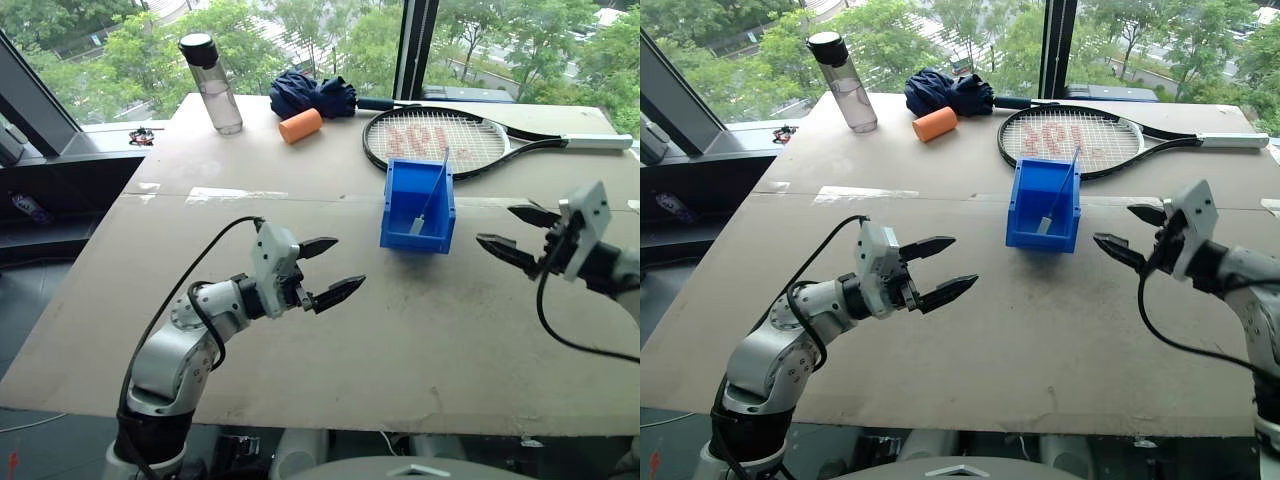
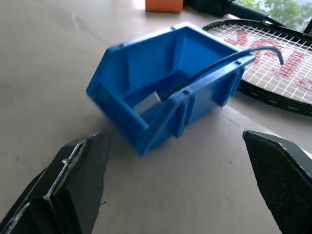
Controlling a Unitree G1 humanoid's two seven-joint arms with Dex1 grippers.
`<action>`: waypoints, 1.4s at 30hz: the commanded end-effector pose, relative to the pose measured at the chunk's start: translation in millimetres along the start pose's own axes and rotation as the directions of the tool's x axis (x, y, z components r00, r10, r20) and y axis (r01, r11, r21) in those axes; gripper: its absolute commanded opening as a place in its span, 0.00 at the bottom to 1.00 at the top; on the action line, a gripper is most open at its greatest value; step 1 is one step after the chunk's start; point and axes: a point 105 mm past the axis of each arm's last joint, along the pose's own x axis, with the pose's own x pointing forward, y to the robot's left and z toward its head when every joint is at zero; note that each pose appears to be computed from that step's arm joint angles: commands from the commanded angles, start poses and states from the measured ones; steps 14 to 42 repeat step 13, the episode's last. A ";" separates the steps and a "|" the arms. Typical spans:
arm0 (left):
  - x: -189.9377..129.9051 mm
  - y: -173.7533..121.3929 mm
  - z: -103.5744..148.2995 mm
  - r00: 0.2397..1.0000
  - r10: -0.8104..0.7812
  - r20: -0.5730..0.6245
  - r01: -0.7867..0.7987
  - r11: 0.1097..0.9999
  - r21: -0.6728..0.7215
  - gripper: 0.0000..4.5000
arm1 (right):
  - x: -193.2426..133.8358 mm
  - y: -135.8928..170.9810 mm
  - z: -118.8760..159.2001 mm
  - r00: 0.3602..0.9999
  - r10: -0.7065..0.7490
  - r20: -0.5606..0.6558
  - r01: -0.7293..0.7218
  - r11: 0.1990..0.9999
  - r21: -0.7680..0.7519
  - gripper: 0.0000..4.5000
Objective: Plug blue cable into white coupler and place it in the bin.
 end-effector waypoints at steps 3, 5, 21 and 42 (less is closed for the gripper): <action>-20.5 -1.6 -8.2 0.998 -0.004 -0.062 0.004 1.000 0.012 1.00 | -46.1 1.0 -8.1 0.992 -0.123 0.031 0.125 0.990 -0.070 0.98; -31.1 1.4 -15.1 0.994 0.017 -0.104 -0.016 1.000 0.013 1.00 | -61.0 4.6 -16.7 0.983 -0.182 0.006 0.182 0.981 -0.067 0.98; -58.8 -6.3 -24.4 0.984 0.001 -0.178 -0.009 0.999 -0.043 1.00 | -87.0 14.9 -15.1 0.971 -0.239 -0.015 0.238 0.969 -0.066 0.98; -58.8 -6.3 -24.4 0.984 0.001 -0.178 -0.009 0.999 -0.043 1.00 | -87.0 14.9 -15.1 0.971 -0.239 -0.015 0.238 0.969 -0.066 0.98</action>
